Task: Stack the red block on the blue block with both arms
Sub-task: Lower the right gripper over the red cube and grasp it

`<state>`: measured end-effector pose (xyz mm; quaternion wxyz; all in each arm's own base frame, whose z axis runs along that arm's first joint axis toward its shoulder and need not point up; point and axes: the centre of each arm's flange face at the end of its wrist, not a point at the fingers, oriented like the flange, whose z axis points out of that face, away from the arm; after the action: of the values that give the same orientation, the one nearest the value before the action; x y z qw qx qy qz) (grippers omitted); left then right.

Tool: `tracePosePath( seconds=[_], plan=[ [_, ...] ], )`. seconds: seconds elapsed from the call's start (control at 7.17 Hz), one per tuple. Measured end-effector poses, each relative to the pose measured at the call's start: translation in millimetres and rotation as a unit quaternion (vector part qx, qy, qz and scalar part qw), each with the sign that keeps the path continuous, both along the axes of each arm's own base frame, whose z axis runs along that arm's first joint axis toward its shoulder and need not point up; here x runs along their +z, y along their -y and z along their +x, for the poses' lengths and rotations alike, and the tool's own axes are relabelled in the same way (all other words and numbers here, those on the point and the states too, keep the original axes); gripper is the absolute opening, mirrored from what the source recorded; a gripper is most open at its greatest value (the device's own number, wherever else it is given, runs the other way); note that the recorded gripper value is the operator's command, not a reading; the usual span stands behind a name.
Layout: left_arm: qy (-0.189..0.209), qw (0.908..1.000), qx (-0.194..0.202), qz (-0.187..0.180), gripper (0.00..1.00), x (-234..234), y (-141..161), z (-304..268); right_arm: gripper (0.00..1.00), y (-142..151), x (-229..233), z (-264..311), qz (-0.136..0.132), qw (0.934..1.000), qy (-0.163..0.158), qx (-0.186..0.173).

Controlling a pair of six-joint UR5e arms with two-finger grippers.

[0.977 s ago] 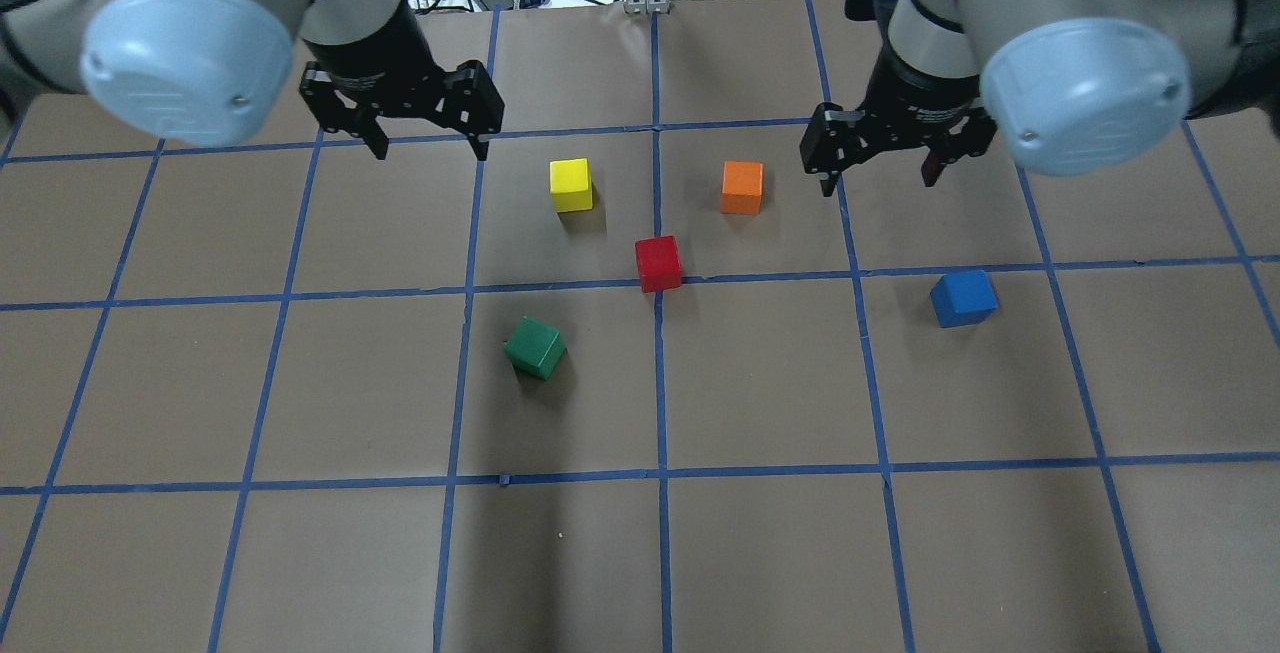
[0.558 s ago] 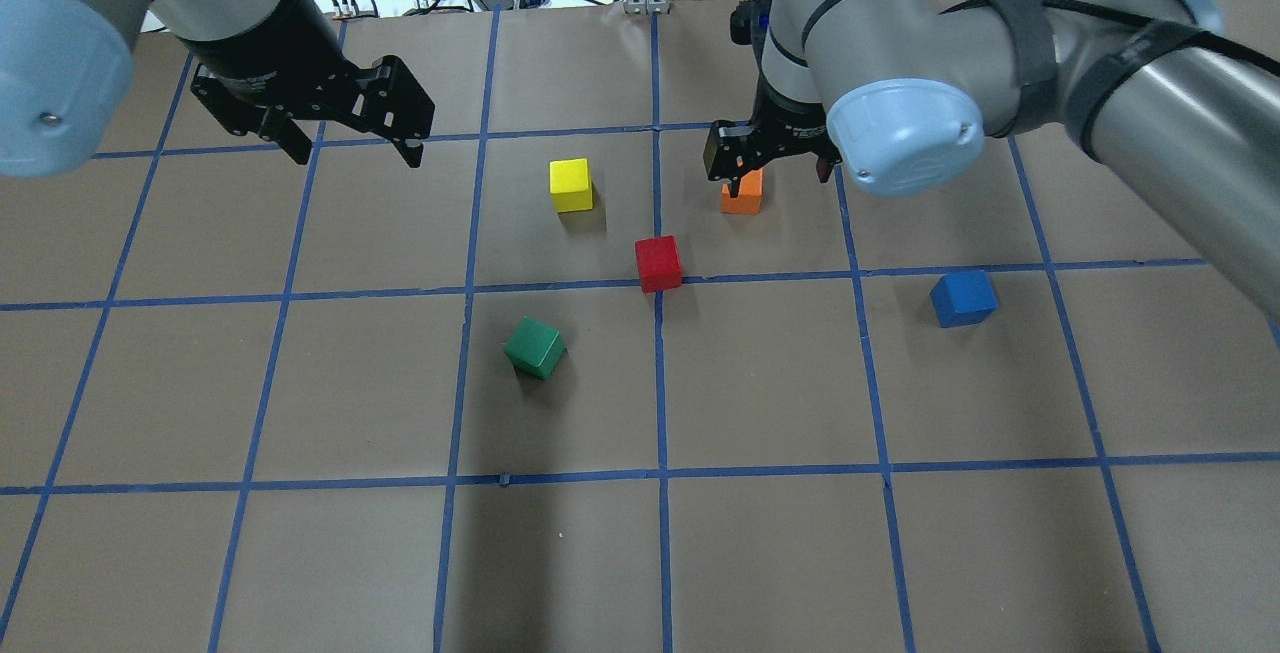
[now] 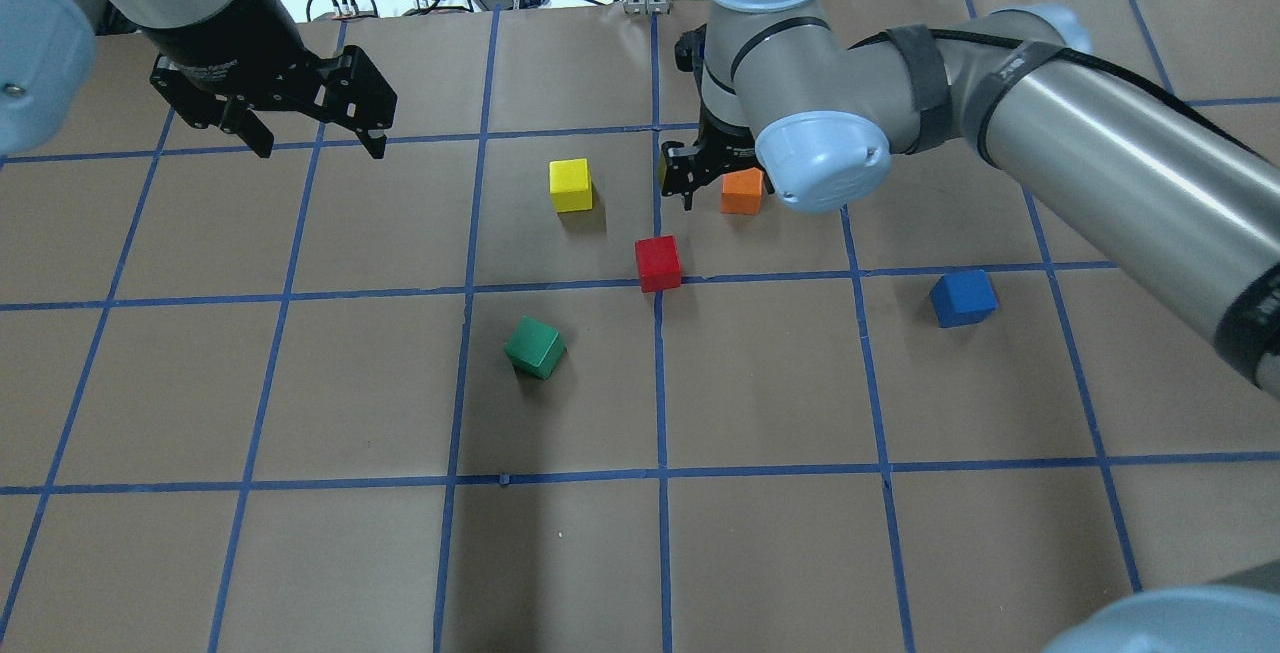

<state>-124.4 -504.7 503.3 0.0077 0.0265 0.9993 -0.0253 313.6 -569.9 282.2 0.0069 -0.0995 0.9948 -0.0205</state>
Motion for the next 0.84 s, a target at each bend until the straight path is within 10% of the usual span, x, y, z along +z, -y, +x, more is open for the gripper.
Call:
tracePosePath(
  seconds=[0.84],
  plan=[
    [0.003,1.0,0.001,0.006,1.0,-5.3,-1.1,-2.7,1.0,-8.8,-61.9,44.7,0.03,0.9989,0.021,0.029]
  ],
)
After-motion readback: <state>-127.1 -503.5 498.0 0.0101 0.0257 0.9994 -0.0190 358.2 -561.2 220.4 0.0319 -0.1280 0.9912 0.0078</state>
